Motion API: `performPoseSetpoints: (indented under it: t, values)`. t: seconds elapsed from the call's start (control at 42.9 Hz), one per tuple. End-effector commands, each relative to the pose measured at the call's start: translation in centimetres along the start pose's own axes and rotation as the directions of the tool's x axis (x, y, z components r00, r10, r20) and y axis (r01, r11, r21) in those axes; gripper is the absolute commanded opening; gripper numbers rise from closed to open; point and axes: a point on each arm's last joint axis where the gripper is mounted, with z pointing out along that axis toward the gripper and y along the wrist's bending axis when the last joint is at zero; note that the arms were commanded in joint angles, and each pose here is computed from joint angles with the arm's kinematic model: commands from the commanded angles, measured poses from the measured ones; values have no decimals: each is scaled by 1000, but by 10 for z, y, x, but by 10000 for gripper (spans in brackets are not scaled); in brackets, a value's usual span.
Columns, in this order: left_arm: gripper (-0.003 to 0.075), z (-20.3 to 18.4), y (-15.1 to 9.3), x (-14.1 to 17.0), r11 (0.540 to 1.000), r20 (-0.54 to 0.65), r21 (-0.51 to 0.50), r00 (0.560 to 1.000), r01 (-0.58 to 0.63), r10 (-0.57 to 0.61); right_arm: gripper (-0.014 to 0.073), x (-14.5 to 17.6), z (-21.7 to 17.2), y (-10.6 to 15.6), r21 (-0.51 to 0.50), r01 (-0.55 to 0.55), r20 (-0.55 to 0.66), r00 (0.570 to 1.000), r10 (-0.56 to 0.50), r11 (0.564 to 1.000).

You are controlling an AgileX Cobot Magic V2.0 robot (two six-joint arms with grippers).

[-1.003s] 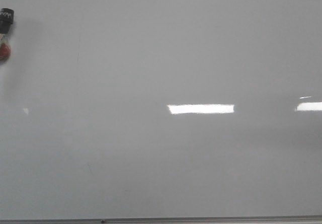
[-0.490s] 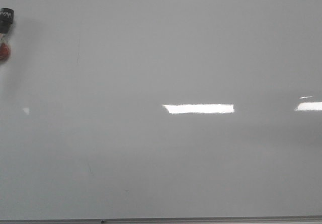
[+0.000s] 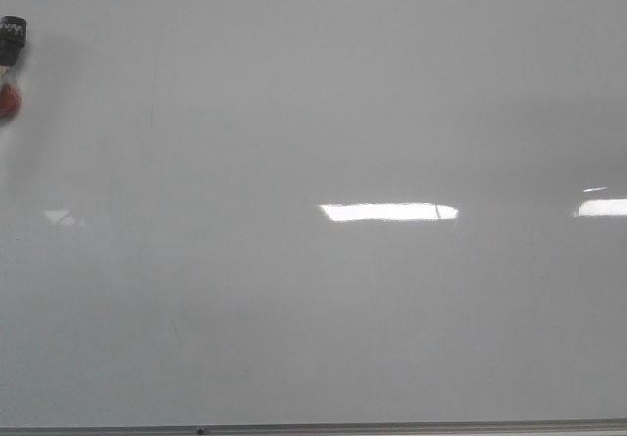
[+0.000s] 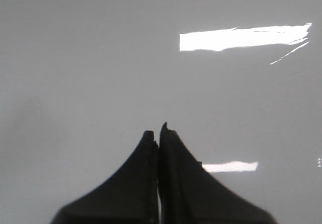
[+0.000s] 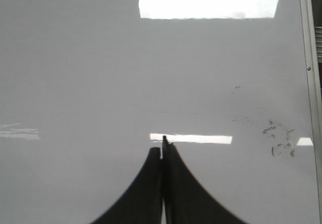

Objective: Write number 8 on whiteboard

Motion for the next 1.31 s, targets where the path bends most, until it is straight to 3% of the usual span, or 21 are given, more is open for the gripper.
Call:
performPoseSetpoints:
  t: [0.0,0.187,0.467,0.91,1.003,1.167,1.213,1.283]
  values:
    - [-21,7,0,-30,1000,3,16,1000,6,-6,-69,-33,5,1,2,8,29,1000,-8,1000]
    - [-20,22,-1,-44,999,-111,34,994,7,-3,-69,-53,24,2,-1,7,-131,991,-7,1000]
    - [-21,41,-1,-32,999,-242,43,970,15,-4,-69,-38,58,1,2,4,-328,945,-3,1000]
    - [-11,57,-2,-18,998,-371,56,929,41,-17,-50,-18,90,-1,0,13,-484,875,-12,1000]
    - [79,62,-2,-15,997,-394,56,919,44,-18,51,-17,92,-1,-1,15,-495,869,-13,1000]
    - [426,76,-2,-7,997,-450,56,893,44,-14,386,-17,92,-1,-1,15,-496,868,-13,1000]
    - [486,81,-2,-4,997,-470,57,883,43,-11,485,-17,92,-1,-1,15,-497,868,-13,1000]
    - [549,90,-2,3,997,-509,56,861,47,-12,564,-17,92,-1,-1,15,-497,868,-13,1000]
